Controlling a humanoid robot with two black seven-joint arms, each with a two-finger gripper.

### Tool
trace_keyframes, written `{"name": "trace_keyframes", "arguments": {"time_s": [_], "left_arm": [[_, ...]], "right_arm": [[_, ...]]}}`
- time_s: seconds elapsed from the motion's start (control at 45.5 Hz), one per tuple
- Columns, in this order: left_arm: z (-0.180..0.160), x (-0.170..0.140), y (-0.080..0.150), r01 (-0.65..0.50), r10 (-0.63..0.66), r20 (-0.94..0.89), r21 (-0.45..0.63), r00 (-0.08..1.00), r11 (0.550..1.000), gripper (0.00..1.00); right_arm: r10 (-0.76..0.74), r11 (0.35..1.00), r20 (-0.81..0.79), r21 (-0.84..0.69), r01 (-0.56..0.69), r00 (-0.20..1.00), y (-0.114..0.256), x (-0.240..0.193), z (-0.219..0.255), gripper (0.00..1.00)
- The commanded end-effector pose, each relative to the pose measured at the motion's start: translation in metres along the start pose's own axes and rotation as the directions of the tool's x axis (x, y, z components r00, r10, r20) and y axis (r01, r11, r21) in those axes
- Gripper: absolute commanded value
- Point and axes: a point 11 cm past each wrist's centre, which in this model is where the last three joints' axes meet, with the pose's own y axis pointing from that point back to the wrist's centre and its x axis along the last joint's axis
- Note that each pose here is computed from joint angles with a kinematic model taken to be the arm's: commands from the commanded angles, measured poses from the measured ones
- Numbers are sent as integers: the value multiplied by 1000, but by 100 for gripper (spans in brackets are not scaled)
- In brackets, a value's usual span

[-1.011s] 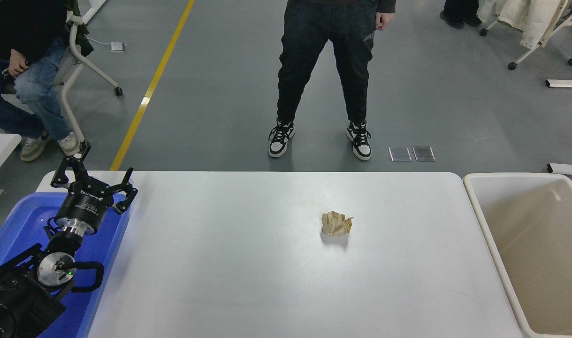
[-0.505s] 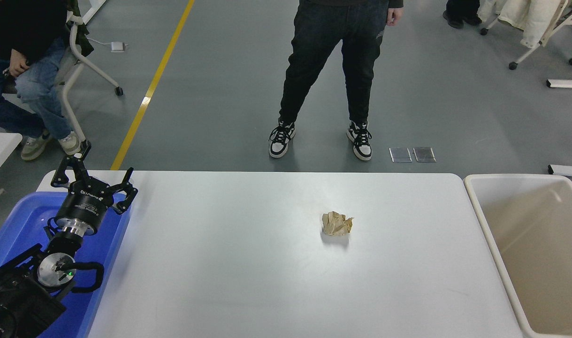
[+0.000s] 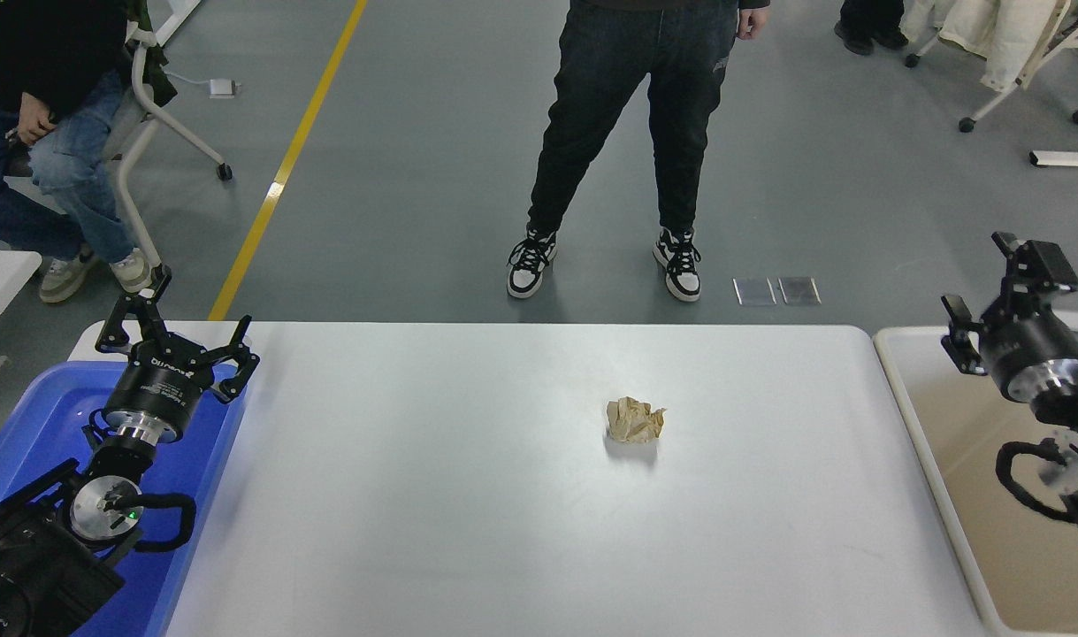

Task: Clean the table surface

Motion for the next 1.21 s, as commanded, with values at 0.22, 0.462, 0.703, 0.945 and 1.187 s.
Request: {"name": "trace_keyframes", "arguments": {"time_s": [0.22, 0.462, 0.703, 0.945, 1.187], "left_arm": [[0, 0, 0, 0, 0, -1, 0, 1000, 1000, 100], [0, 0, 0, 0, 0, 1, 0, 1000, 1000, 100], [0, 0, 0, 0, 0, -1, 0, 1000, 1000, 100], [0, 0, 0, 0, 0, -1, 0, 1000, 1000, 100], [0, 0, 0, 0, 0, -1, 0, 1000, 1000, 100]], "right_arm": [[-42, 999, 125, -10, 44, 991, 19, -52, 47, 100], [-35, 999, 99, -32, 39, 994, 10, -48, 39, 100], [-78, 987, 81, -134, 89, 994, 8, -66, 48, 100], [-330, 926, -72, -219, 308, 941, 4, -121, 35, 100], [-561, 814, -308, -372, 446, 768, -11, -176, 27, 100]]}}
